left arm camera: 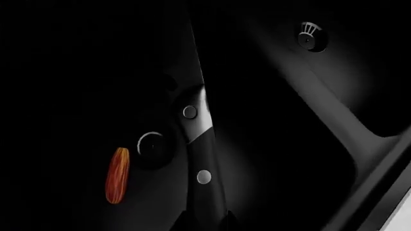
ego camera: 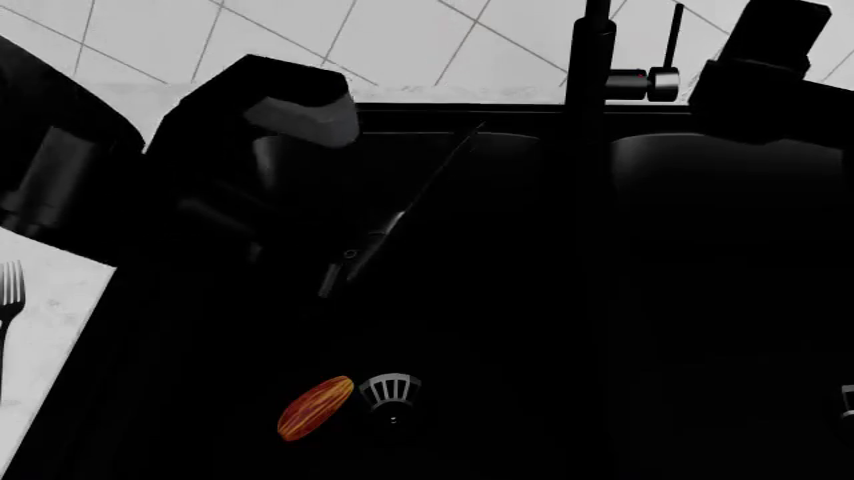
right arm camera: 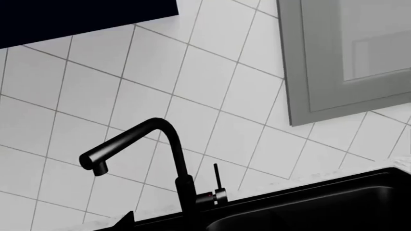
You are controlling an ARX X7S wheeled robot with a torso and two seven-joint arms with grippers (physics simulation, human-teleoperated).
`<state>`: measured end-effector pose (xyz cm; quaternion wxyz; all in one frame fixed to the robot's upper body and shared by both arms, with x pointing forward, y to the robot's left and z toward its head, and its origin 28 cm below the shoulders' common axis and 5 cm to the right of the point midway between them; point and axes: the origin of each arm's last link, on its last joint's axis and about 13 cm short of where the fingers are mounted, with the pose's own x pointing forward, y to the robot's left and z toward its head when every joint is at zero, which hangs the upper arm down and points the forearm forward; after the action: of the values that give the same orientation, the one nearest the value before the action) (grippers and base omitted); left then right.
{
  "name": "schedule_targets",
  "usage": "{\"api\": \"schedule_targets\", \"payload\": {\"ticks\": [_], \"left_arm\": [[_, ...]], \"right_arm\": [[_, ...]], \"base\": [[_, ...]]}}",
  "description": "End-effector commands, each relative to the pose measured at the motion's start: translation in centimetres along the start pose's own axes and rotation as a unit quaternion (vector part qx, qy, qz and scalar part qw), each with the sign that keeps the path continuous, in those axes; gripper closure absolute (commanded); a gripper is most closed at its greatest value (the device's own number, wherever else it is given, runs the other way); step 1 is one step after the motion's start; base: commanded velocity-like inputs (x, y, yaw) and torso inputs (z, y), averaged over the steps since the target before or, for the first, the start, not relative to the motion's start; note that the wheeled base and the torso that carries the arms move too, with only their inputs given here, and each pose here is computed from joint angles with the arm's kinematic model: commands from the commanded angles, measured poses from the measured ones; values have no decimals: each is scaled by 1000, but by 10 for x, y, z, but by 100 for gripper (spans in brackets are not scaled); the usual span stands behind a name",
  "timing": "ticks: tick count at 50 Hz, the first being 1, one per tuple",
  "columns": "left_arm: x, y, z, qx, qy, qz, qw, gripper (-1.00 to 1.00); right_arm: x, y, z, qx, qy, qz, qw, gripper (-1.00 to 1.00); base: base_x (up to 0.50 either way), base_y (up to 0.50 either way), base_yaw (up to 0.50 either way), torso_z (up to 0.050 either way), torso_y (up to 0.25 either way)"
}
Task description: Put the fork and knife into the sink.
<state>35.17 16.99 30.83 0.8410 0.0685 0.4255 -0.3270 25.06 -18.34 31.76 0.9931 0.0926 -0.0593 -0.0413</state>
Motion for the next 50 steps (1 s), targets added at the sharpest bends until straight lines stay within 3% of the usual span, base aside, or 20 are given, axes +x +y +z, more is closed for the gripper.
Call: {"api": "schedule_targets", "payload": {"ticks": [1,9,18,21,31,35,36,41,47,50], "left_arm": [[44,18,-5,-31,49,-14,998,100],[73,23,-23,-14,93,-11,995,100],[106,16,-54,-45,137,-32,989,100],[109,12,-57,-68,132,-42,988,100],[117,8,-63,-92,129,-32,987,100],[116,9,-59,-78,114,-29,990,100],[115,10,-59,-87,116,-24,989,-100],[105,11,-47,-77,97,-23,992,-100],[85,13,-22,-15,61,3,998,-100],[59,10,2,13,24,13,1000,-100]], "right_arm": [[0,1,3,-3,-4,1,1000,-100],[0,2,5,-4,-5,2,1000,-100],[-2,1,4,-3,-5,0,1000,-100],[-2,1,5,-5,-6,1,1000,-100],[-5,1,7,-8,-6,-2,1000,-100],[-5,1,7,-7,-6,-1,1000,-100],[-5,1,7,-8,-7,0,1000,-100],[-5,2,8,-8,-8,1,1000,-100],[-4,1,5,-6,-6,0,1000,-100],[-4,1,5,-5,-6,1,1000,-100]], "base": [[0,0,0,0,0],[0,0,0,0,0],[0,0,0,0,0],[0,0,0,0,0],[0,0,0,0,0],[0,0,0,0,0],[0,0,0,0,0],[0,0,0,0,0],[0,0,0,0,0],[0,0,0,0,0]]}}
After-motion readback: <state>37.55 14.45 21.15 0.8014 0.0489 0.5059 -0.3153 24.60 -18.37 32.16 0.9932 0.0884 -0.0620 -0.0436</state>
